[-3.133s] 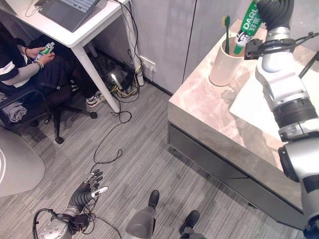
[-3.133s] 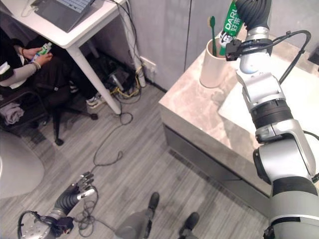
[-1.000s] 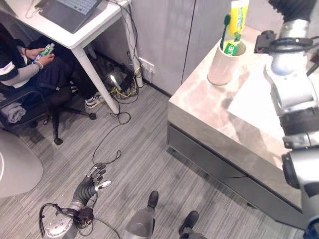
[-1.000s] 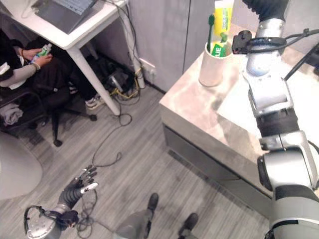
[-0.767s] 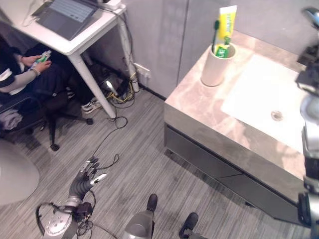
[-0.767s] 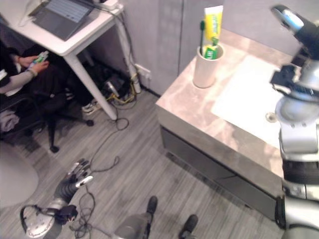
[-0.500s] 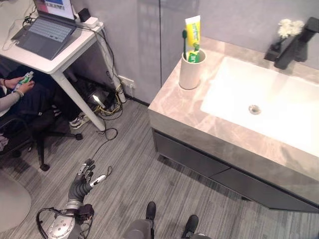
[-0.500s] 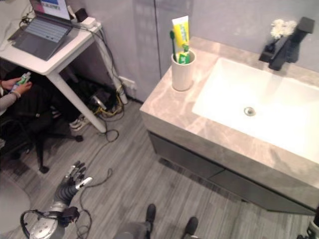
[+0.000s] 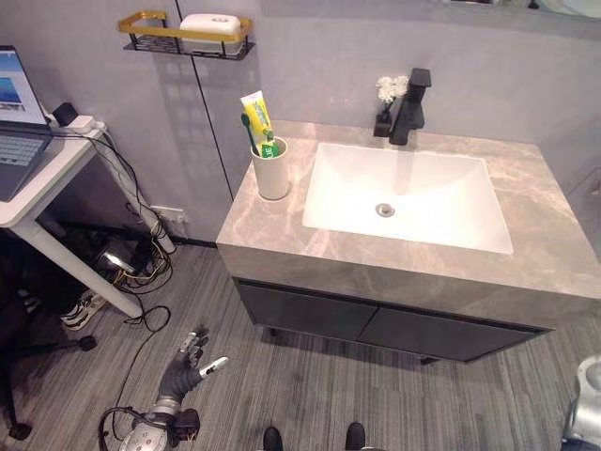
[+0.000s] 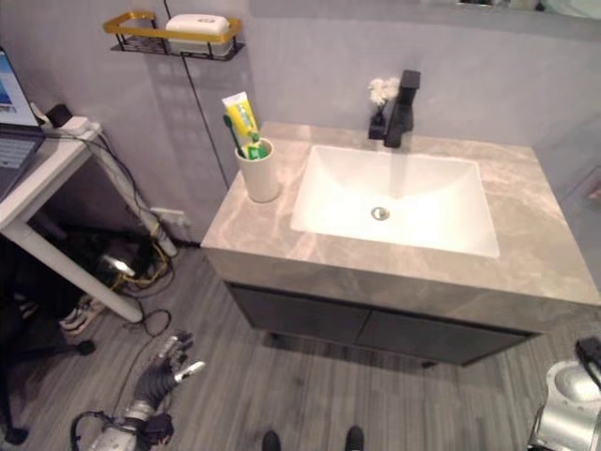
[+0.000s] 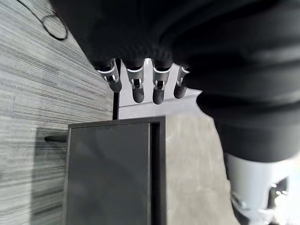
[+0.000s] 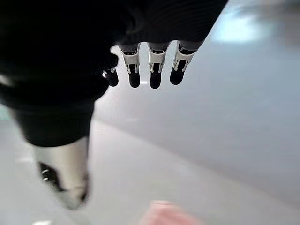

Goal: Put brush and paste in cup on sink, flatten towel.

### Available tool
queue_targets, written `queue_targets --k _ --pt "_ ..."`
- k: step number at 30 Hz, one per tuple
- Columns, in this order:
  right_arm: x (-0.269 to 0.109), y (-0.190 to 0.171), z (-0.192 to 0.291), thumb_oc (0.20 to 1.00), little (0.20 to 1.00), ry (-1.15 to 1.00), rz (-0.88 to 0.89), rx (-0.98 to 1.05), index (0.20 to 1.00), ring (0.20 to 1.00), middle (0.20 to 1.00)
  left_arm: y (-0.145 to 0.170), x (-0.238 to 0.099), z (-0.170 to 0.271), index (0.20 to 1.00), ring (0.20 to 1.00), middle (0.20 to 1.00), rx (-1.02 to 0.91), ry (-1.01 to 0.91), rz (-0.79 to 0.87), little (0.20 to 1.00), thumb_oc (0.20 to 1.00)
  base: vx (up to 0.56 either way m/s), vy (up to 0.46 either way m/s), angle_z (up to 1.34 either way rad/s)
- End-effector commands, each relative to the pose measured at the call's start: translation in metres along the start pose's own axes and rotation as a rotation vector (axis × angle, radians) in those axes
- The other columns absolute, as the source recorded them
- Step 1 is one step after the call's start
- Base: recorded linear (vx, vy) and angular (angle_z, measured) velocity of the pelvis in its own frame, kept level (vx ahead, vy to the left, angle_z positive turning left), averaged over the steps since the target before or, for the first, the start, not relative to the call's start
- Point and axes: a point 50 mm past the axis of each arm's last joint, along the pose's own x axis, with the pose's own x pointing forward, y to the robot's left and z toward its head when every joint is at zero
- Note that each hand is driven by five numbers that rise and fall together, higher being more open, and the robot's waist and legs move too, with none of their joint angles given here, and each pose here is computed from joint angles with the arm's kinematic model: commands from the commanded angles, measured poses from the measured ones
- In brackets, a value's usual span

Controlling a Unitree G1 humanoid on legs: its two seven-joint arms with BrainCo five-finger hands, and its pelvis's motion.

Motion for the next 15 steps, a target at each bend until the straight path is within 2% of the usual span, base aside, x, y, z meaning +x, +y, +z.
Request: queue_targets --k 1,4,5,6,8,10,11,12,14,15 --pt "0.008 -0.001 -0.029 1.0 1.0 0.158 -0.015 -0.018 1.0 1.0 1.0 0.019 -0.001 0.022 1.0 1.0 1.0 0.045 -0.11 0.058 1.0 1.0 -0.02 0.097 0.0" --pt "-0.006 -0.011 -0.071 1.0 1.0 0.345 0.011 -0.115 1.0 1.0 1.0 0.024 0.001 0.03 1.0 1.0 1.0 0.067 -0.15 0.095 1.0 1.0 -0.03 0.124 -0.01" --pt "-0.022 -0.018 -0.093 1.0 1.0 0.45 0.041 -0.17 1.0 1.0 1.0 0.026 0.001 0.033 1.0 1.0 1.0 0.077 -0.17 0.118 1.0 1.0 -0.02 0.123 -0.07" --pt "-0.021 -0.018 -0.093 1.0 1.0 0.452 0.045 -0.164 1.0 1.0 1.0 0.027 0.001 0.033 1.0 1.0 1.0 0.079 -0.17 0.121 1.0 1.0 -0.01 0.103 -0.01" --pt "-0.059 -0.029 -0.134 1.0 1.0 0.701 0.131 -0.281 1.0 1.0 1.0 0.029 0.003 0.041 1.0 1.0 1.0 0.066 -0.211 0.147 1.0 1.0 0.0 0.115 0.04" --pt "-0.066 -0.028 -0.14 1.0 1.0 0.753 0.173 -0.284 1.0 1.0 1.0 0.03 0.003 0.043 1.0 1.0 1.0 0.066 -0.218 0.155 1.0 1.0 0.0 0.105 0.03" --pt "-0.076 -0.029 -0.145 1.0 1.0 0.797 0.226 -0.306 1.0 1.0 1.0 0.03 0.003 0.045 1.0 1.0 1.0 0.071 -0.227 0.153 1.0 1.0 -0.01 0.181 -0.01" --pt "-0.107 -0.033 -0.161 1.0 1.0 0.922 0.41 -0.393 1.0 1.0 1.0 0.03 0.005 0.053 1.0 1.0 1.0 0.121 -0.259 0.13 1.0 1.0 -0.03 0.141 -0.01" --pt "-0.114 -0.035 -0.164 1.0 1.0 0.955 0.452 -0.412 1.0 1.0 1.0 0.03 0.004 0.056 1.0 1.0 1.0 0.144 -0.268 0.115 1.0 1.0 -0.01 0.122 -0.03" --pt "-0.139 -0.046 -0.174 1.0 1.0 1.036 0.611 -0.497 1.0 1.0 1.0 0.032 0.006 0.064 1.0 1.0 1.0 0.208 -0.292 0.08 1.0 1.0 0.02 0.106 -0.05"
